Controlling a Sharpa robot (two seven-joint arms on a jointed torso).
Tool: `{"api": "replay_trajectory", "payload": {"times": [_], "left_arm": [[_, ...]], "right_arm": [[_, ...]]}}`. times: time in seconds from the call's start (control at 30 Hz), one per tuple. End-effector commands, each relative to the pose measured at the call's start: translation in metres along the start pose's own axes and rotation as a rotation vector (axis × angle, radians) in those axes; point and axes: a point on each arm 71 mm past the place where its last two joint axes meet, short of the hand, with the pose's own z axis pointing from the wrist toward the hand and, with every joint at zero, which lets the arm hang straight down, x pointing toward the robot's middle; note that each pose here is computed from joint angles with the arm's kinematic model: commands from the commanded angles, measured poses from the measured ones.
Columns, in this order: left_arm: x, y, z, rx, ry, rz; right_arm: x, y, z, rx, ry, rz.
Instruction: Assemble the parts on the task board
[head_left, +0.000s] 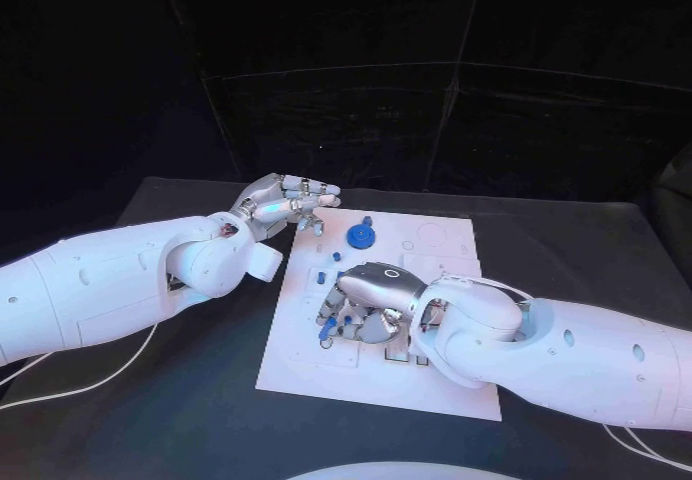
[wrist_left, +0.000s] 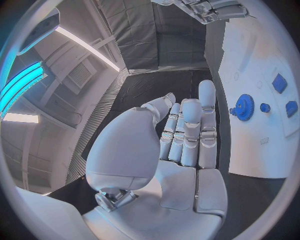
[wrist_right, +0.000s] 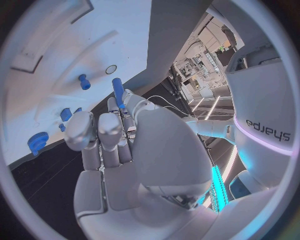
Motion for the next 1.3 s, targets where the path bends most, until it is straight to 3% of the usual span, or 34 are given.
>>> {"api": "replay_trajectory", "payload": {"times": [0.03, 1.03, 1.3], "left_arm": [[0.0010, -0.0015, 0.0009, 0.010, 0.002, -0.004], [0.0003, -0.0012, 0.0007, 0.007, 0.002, -0.004], [-0.0003, -0.0012, 0.0003, 0.006, 0.001, -0.004]], "right_arm": [[0.004, 0.002, 0.002, -0.020, 0.041, -0.073], [0.015, 0.004, 0.009, -0.008, 0.115, -0.215], [0.013, 0.010, 0.005, -0.037, 0.071, -0.218]]}}
